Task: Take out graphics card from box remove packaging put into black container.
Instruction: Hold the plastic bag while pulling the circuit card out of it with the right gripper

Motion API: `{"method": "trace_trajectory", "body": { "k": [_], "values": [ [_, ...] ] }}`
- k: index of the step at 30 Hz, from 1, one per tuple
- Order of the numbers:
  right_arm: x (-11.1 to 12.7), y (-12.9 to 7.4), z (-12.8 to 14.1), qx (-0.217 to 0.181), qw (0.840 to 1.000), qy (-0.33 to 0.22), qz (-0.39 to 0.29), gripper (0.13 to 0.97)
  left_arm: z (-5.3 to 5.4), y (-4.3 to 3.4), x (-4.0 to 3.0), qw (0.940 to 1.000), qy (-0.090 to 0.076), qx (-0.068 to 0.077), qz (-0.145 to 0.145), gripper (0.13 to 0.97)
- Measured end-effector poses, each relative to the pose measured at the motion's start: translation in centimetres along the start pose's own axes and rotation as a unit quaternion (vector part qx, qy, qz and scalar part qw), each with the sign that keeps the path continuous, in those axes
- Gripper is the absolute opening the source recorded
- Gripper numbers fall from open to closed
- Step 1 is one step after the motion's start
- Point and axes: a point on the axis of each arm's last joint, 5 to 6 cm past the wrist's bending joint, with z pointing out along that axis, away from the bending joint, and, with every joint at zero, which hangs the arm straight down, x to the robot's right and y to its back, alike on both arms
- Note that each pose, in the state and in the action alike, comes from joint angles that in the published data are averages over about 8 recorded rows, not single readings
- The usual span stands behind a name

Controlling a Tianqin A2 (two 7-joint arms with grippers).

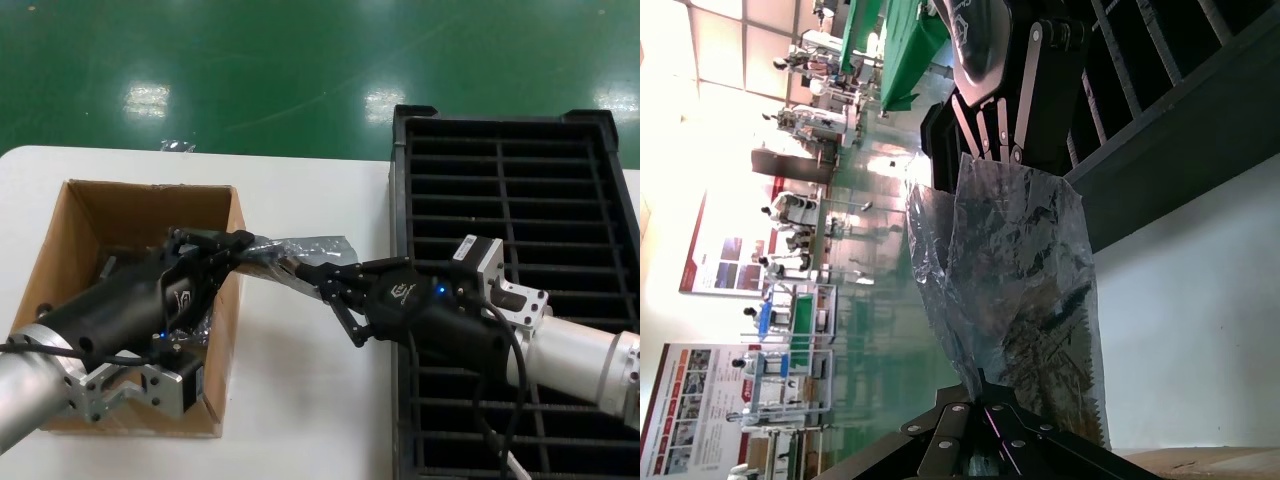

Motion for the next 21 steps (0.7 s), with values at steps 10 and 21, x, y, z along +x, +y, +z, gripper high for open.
{"method": "trace_trajectory", "body": {
  "k": [10, 21],
  "values": [
    [0.0, 0.0, 0.0, 0.0, 1.0, 0.0, 0.0, 0.13, 0.0, 0.0, 0.0, 1.0, 0.0, 0.0, 0.0, 0.139],
    [-0.13, 0.05, 0.1, -0.001, 1.0, 0.004, 0.002, 0.13, 0.0, 0.0, 0.0, 1.0, 0.0, 0.0, 0.0, 0.139]
  ]
}}
